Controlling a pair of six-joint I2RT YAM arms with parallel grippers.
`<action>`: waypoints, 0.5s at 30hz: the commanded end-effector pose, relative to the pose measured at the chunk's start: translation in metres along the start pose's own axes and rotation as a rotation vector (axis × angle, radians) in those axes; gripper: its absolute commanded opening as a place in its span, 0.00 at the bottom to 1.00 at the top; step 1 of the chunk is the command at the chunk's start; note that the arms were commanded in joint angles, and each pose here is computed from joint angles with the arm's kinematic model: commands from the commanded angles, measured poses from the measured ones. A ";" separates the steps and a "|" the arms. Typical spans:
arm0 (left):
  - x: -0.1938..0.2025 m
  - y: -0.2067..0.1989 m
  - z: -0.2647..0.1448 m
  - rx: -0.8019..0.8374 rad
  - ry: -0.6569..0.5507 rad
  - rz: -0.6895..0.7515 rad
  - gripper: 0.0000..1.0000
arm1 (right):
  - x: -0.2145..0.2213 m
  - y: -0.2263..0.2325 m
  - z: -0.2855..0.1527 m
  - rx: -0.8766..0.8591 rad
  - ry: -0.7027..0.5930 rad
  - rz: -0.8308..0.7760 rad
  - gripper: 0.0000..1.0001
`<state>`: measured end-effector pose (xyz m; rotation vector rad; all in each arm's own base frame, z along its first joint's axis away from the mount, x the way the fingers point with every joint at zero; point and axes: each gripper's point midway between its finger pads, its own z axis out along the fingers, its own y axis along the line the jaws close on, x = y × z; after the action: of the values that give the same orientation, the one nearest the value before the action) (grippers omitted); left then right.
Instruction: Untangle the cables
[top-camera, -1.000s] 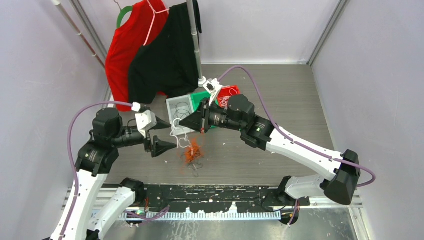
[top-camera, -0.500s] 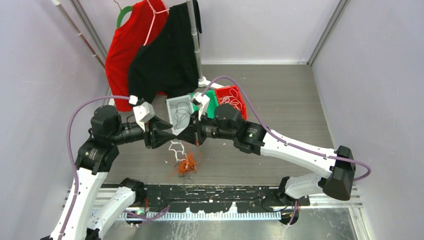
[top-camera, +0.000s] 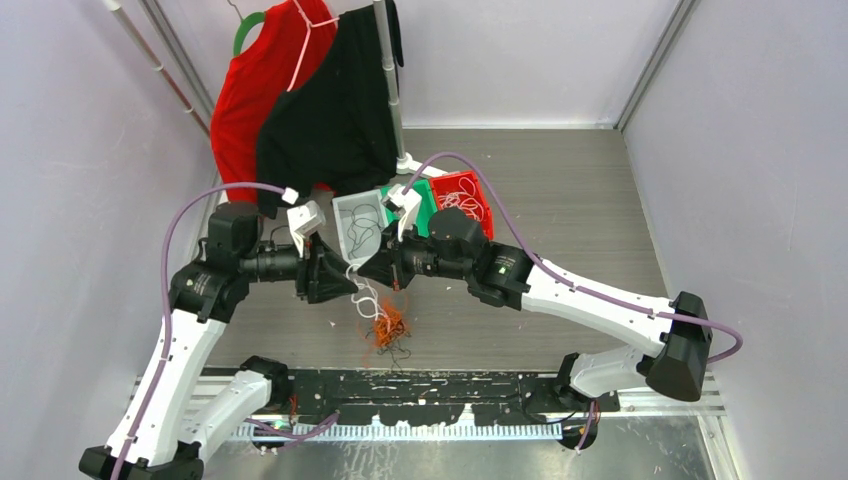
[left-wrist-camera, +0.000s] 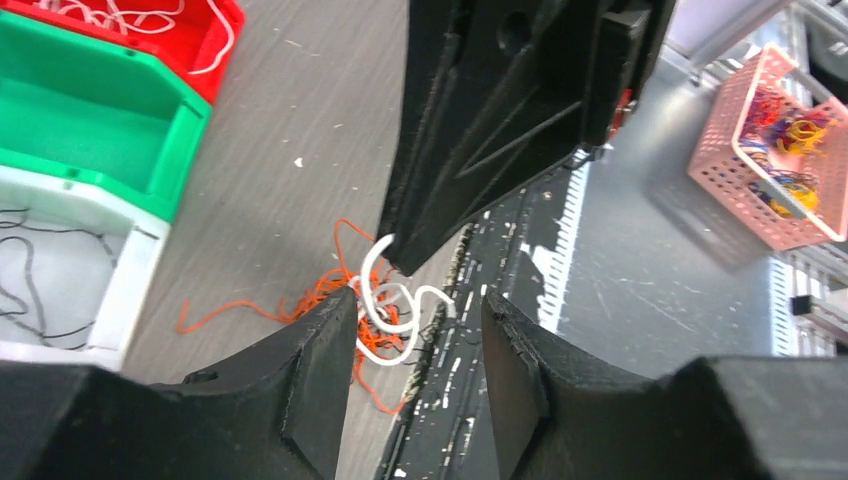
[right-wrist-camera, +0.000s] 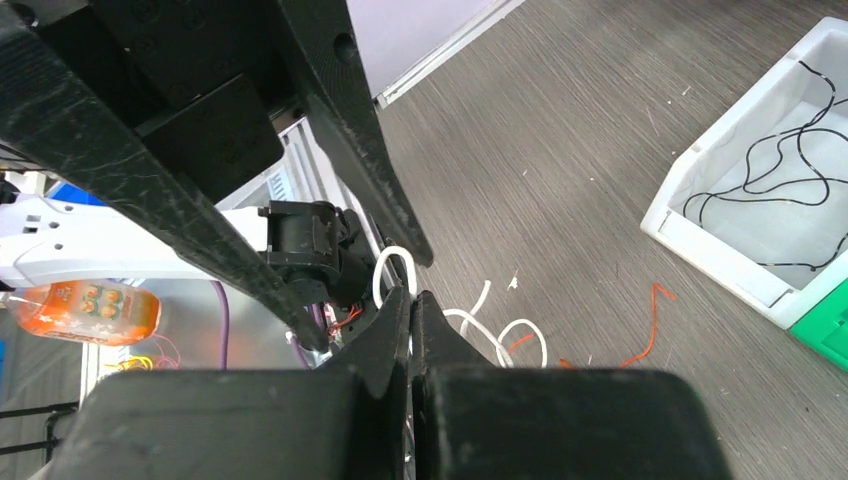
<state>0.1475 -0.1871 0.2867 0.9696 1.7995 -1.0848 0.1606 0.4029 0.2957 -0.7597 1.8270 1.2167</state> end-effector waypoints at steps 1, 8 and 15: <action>-0.014 -0.025 -0.003 0.105 -0.036 -0.040 0.48 | -0.035 0.019 -0.011 -0.038 -0.099 -0.051 0.01; -0.016 0.009 0.004 -0.035 -0.051 -0.042 0.29 | -0.036 0.024 -0.012 -0.053 -0.105 -0.051 0.01; -0.019 0.049 -0.008 -0.266 -0.015 0.095 0.00 | -0.032 0.017 -0.016 -0.022 -0.107 -0.066 0.01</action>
<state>0.1680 -0.1840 0.2807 0.8687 1.8745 -1.0234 0.1603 0.4022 0.2931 -0.7744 1.8247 1.1897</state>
